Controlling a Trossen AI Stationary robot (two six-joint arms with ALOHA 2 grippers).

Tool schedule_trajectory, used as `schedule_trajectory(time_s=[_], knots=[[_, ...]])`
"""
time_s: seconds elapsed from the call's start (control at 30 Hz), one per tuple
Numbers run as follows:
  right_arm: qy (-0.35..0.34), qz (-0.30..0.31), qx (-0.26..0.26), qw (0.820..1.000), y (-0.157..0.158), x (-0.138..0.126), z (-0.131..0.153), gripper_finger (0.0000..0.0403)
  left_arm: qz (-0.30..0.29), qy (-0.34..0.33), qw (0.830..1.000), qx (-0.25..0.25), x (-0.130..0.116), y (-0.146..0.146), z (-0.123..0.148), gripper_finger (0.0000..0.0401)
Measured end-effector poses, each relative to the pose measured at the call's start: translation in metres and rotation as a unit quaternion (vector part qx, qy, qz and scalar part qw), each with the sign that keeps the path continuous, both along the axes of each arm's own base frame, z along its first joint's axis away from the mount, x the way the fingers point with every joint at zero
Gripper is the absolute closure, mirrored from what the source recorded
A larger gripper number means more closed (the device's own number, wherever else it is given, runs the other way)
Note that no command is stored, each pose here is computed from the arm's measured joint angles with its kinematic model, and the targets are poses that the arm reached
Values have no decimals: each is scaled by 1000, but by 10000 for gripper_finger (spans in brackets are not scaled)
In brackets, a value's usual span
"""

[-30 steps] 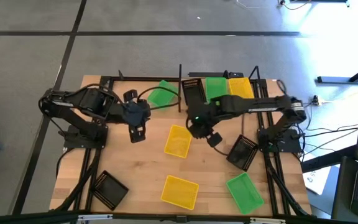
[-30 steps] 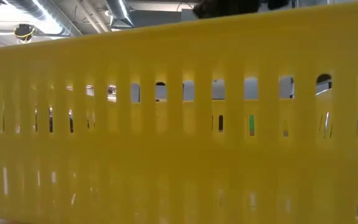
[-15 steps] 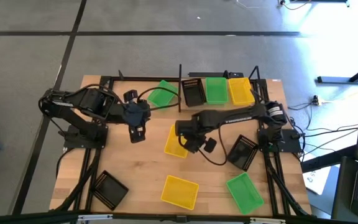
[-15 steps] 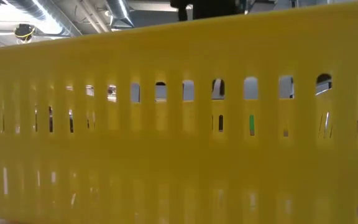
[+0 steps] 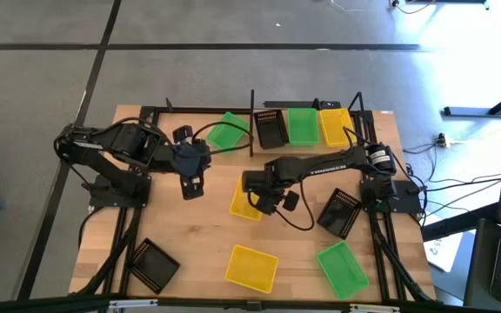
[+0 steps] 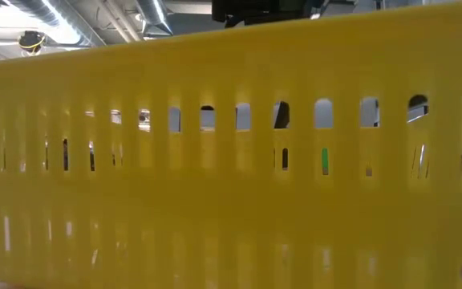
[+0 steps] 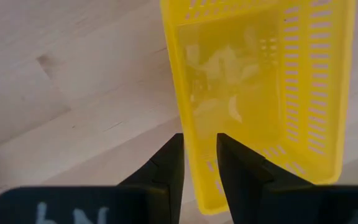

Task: Stack baskets on shelf by color
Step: Stack the top yellow basket on the yellow basket on the shelf

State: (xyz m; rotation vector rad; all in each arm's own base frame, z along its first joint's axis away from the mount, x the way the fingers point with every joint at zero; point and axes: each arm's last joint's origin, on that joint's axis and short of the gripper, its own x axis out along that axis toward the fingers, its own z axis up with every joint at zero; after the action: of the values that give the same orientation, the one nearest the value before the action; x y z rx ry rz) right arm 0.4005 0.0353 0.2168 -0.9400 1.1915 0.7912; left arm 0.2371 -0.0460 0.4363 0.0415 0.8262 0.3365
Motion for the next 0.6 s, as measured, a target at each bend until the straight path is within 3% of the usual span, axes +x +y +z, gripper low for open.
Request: schedule_trajectory(time_s=[0.6], knots=[[31, -10, 35, 999, 2, 2, -14, 309, 2, -1, 1000, -3, 0, 0, 0, 343]])
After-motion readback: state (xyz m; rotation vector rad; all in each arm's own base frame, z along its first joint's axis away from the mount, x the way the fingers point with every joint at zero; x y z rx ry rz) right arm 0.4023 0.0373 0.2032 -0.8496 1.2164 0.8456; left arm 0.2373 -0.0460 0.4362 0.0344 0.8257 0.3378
